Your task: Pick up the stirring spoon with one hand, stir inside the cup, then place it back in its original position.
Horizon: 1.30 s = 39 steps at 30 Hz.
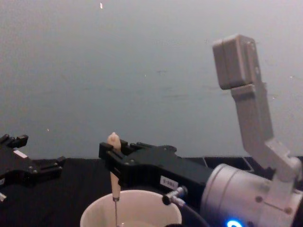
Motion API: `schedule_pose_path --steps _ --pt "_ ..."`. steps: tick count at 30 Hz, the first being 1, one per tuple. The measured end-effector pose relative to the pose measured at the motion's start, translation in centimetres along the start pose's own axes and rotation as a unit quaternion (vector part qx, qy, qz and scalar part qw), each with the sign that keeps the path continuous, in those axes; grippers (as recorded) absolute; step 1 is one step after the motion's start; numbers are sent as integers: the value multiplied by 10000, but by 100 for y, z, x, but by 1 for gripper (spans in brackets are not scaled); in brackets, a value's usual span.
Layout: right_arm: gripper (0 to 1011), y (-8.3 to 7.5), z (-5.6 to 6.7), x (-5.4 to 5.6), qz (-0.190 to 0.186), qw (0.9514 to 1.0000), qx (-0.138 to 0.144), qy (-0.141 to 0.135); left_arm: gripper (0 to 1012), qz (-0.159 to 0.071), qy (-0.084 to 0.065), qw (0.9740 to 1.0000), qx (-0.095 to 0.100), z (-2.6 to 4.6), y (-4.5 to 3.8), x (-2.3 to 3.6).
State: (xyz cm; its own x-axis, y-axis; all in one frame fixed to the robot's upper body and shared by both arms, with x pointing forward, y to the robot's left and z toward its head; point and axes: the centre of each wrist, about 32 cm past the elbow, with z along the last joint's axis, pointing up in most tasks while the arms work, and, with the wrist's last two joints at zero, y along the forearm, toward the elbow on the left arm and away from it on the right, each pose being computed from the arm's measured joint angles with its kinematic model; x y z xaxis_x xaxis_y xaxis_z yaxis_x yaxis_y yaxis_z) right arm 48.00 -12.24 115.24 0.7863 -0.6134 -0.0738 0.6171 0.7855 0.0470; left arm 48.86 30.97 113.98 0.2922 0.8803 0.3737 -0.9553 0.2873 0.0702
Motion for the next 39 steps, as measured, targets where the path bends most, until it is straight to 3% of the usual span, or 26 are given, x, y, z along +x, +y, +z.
schedule_pose_path --steps 11,23,30,39 --pt "223 121 4 115 -331 9994 53 -59 1001 0 0 10000 0 0 0 0" --pt "223 -57 27 237 -448 9990 24 -69 1001 0 0 10000 0 0 0 0" --pt "223 -211 51 207 -316 9995 12 1 1001 0 0 10000 0 0 0 0" --pt "223 -283 39 97 -95 9999 -31 53 1001 0 0 10000 0 0 0 0"
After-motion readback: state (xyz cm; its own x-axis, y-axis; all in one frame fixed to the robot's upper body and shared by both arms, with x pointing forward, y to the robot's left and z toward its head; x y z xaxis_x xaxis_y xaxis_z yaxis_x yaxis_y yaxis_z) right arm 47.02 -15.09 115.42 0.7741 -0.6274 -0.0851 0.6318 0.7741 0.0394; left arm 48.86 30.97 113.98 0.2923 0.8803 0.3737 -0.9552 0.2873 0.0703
